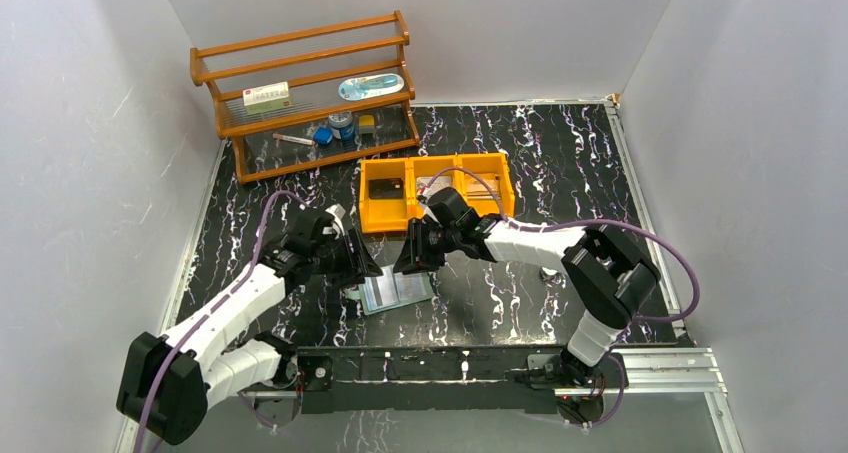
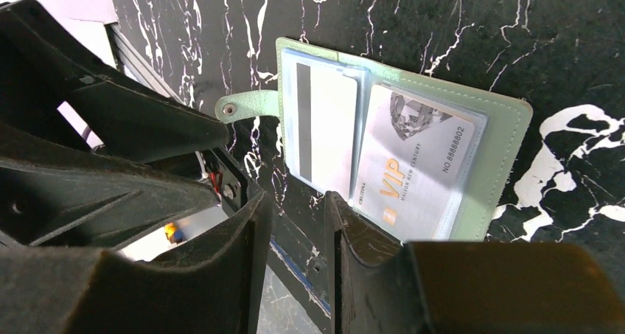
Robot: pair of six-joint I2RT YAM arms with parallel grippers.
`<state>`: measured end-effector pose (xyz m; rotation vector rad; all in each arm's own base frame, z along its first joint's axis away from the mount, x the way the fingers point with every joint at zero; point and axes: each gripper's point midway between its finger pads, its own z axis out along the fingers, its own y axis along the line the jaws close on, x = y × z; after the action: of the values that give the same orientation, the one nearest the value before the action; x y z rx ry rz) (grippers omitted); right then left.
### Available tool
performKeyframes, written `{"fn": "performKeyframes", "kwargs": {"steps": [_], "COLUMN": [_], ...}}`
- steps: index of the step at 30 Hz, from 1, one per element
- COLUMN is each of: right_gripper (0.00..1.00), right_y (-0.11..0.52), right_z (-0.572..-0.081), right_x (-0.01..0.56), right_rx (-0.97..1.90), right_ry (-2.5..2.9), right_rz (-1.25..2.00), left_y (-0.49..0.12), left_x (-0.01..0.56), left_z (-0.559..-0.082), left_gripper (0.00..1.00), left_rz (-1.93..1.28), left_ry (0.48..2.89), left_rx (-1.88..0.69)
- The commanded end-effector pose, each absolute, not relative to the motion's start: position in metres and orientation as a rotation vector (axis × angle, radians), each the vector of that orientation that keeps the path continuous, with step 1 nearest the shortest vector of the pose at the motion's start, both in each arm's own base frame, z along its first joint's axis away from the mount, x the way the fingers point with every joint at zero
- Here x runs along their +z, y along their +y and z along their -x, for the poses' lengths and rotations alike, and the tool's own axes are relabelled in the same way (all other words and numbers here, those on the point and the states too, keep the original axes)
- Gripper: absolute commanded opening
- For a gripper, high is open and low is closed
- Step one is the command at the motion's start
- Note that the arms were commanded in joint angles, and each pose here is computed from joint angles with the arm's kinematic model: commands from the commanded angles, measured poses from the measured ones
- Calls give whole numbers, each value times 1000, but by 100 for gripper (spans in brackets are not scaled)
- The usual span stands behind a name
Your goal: Take the credit cards out of the card holder
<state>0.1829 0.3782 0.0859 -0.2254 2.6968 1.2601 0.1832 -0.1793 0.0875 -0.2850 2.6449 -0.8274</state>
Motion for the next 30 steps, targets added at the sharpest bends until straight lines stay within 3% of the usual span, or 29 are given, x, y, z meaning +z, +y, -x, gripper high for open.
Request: {"fn": "performKeyframes", "kwargs": {"steps": [1,11,20,25,30], "right_gripper": [40,40,38,32,20], "right_y": [385,398,393,392,397], "right_z": [-183,-177,-169,-168,-168], "right_x": [92,65,37,36,42], "right_rx": [1326,1403,1371,1377,1443], "right_ry": [2666,2749,2833,2832,2812], "right_rz": [235,212,183,168,159], "left_y": [-199,-188,-180,-178,-177], "left_x": [100,49,23,17,18], "left_z": [-183,-167,-156,-152,-152], "left_gripper": [51,51,43,35,29], "left_rz": [183,306,341,342,333], "left_ry": [2658,2813,2884,2917,2910], "left_rx": [-963,-855,-783,-773,-765]}}
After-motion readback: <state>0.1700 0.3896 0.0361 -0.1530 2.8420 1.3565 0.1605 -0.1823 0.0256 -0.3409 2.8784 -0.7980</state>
